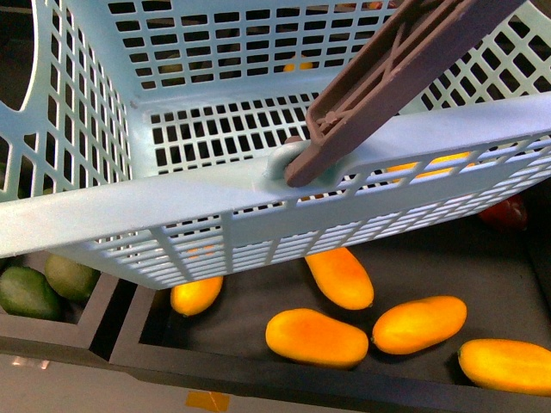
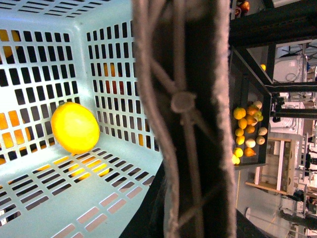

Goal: Pick lemon and mango into basket

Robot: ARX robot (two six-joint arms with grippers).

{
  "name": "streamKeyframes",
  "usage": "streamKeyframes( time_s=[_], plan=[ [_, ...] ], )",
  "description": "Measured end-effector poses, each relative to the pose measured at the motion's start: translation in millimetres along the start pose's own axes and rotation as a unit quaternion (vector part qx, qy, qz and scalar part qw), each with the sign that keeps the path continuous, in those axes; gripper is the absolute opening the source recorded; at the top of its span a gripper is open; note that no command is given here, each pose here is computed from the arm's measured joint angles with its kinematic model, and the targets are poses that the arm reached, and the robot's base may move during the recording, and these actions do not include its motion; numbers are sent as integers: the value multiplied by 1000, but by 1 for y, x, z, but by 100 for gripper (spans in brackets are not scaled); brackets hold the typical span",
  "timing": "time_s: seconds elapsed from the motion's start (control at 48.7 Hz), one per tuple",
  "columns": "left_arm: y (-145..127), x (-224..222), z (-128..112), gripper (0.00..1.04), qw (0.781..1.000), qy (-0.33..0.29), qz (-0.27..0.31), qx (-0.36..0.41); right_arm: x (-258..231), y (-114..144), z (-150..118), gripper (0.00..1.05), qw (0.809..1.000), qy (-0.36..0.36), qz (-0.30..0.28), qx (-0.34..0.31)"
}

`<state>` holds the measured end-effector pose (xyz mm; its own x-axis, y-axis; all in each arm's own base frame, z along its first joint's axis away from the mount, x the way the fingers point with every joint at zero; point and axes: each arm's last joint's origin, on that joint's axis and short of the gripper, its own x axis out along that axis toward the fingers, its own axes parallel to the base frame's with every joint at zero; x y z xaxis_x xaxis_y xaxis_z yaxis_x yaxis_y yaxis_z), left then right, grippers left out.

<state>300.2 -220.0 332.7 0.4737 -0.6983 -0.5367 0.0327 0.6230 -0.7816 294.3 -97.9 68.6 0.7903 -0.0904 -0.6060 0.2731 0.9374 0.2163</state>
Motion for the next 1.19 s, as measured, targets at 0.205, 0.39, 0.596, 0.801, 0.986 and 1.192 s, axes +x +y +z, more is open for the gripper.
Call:
streamKeyframes(
  time_s=[0.205, 0.39, 0.596, 0.801, 0.986, 1.192],
  plan=[
    [0, 0, 0, 6, 1000, 0, 0, 0, -67, 14, 49, 62, 995, -90, 17, 45],
    [0, 0, 0, 6, 1000, 0, 0, 0, -121, 52, 79, 62, 985, -156, 56, 55],
    [0, 0, 0, 6, 1000, 0, 0, 0, -167, 113, 107, 62, 967, -224, 113, 43],
    [0, 0, 0, 6, 1000, 0, 0, 0, -168, 175, 103, 62, 964, -208, 163, 13],
    [0, 0, 0, 6, 1000, 0, 0, 0, -145, 227, 80, 62, 970, -161, 179, -29],
    [0, 0, 0, 6, 1000, -4, 2, 0, -136, 233, 78, 84, 975, -161, 151, -25]
  ],
)
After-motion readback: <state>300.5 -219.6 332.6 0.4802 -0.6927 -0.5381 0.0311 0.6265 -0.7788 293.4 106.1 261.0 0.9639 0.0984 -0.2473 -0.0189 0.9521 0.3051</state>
